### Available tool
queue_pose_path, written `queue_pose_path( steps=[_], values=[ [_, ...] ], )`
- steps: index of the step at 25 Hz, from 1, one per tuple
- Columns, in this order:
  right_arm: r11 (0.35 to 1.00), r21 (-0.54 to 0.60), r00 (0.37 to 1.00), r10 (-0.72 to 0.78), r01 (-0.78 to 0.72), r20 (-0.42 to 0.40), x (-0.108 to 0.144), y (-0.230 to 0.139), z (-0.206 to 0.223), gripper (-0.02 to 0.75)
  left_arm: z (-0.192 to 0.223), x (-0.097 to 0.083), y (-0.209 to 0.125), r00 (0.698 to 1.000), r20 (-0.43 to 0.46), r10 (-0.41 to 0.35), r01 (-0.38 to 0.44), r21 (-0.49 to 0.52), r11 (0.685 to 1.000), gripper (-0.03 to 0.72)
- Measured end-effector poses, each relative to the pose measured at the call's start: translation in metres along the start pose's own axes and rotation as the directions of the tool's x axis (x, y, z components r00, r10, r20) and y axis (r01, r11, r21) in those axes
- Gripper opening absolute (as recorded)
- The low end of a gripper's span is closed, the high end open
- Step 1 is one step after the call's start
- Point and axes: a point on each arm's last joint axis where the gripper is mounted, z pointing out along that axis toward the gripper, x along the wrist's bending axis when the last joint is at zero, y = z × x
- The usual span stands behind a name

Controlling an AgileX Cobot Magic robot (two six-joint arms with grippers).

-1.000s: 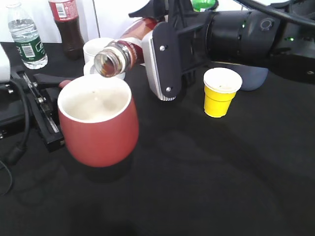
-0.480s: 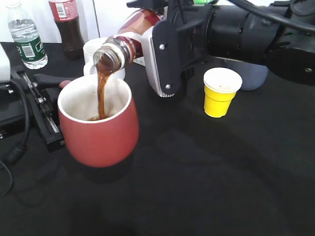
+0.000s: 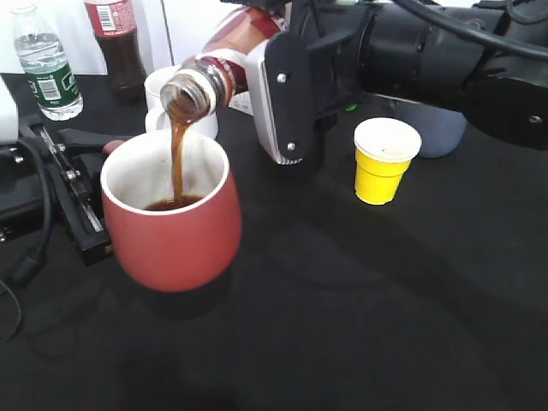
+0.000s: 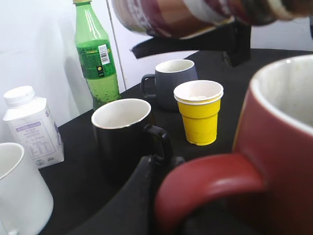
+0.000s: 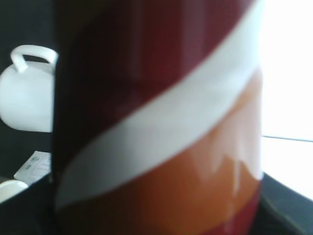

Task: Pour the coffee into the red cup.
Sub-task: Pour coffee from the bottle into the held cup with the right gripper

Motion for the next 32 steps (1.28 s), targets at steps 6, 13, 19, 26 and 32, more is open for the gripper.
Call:
queue_pose_path(
  steps=[6, 13, 19, 26, 32],
  values=[
    [1.000, -0.002, 1.000, -0.012, 0.012, 0.007, -0.0006, 0.0002, 0.0000, 0.531, 0.0000, -0.0001, 0.0000, 1.000, 0.001, 0.000, 0.000, 0.000, 1.000, 0.064],
    [1.000, 0.001, 0.999, -0.023, 0.023, 0.025, -0.0023, -0.0001, 0.0000, 0.531, 0.0000, -0.0002, -0.0001, 1.000, 0.002, 0.001, -0.001, 0.001, 1.000, 0.064],
    [0.999, 0.002, 0.999, -0.035, 0.035, 0.034, -0.0032, -0.0001, 0.0000, 0.531, 0.0000, -0.0003, -0.0001, 1.000, 0.003, 0.002, -0.002, 0.001, 1.000, 0.064],
    [0.998, -0.005, 0.997, -0.054, 0.055, 0.054, -0.0050, 0.0007, -0.0001, 0.531, 0.0000, -0.0002, -0.0001, 1.000, 0.003, 0.002, -0.002, 0.002, 1.000, 0.064],
    [0.998, -0.005, 0.997, -0.058, 0.058, 0.057, -0.0052, 0.0008, -0.0001, 0.531, 0.0000, -0.0002, -0.0001, 1.000, 0.003, 0.002, -0.002, 0.002, 1.000, 0.064]
  ],
)
